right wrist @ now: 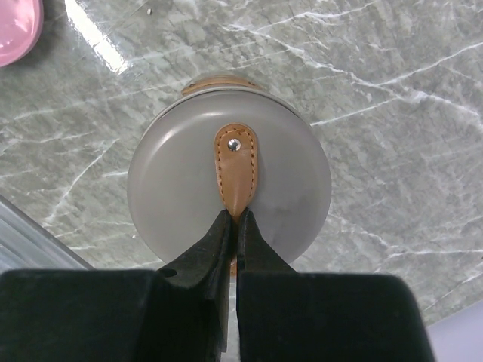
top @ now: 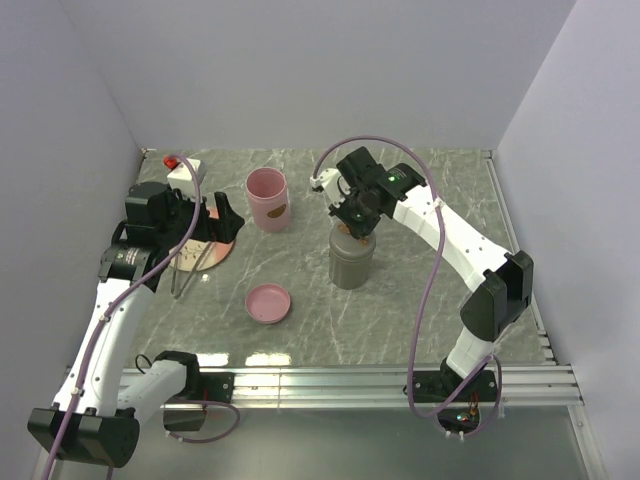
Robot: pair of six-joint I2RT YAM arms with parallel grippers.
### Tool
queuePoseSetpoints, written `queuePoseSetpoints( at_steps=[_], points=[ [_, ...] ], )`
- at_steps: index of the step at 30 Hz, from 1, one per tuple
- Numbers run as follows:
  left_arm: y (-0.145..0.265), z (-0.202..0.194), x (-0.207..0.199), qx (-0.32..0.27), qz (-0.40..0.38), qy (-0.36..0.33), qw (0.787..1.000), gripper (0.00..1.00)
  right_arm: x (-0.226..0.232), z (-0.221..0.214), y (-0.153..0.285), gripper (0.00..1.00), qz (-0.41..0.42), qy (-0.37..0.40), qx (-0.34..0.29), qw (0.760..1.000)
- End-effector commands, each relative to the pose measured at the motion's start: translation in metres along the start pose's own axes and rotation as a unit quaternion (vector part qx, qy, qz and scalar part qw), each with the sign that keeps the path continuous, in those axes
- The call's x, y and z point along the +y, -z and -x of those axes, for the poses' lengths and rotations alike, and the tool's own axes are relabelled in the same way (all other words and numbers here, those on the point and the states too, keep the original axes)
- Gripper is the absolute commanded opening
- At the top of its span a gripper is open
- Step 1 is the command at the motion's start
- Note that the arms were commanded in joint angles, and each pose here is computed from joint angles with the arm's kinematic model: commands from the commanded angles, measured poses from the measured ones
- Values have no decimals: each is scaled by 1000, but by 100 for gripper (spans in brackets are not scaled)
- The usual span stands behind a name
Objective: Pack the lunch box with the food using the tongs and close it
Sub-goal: Close the box lid on the packing box.
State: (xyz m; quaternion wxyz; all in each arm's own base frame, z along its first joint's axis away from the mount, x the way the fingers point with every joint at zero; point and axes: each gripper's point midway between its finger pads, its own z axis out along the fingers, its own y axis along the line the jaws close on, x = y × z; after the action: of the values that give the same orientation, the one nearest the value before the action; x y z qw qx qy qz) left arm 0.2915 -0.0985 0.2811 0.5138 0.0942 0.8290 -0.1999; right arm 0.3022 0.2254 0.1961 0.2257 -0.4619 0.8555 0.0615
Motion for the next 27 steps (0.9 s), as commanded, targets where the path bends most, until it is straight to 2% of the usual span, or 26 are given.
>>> queuePoseSetpoints(
  at_steps=[1,14,20,27],
  points=[
    [0,4,-2,-7,-6,5,1000,99,1,2,10,0,-6,7,-12,1000],
    [0,-1,-1,-4,-6,11,1000,99,9,-7,-12,0,6,-14,-14,1000],
    [-5,1,6,-1,14,17,1000,99,15,-29,-30,0,15,-8,17,1000],
    [-9,1,7,7,12,24,1000,99,19,-44,-30,0,29,13,48,998]
  ],
)
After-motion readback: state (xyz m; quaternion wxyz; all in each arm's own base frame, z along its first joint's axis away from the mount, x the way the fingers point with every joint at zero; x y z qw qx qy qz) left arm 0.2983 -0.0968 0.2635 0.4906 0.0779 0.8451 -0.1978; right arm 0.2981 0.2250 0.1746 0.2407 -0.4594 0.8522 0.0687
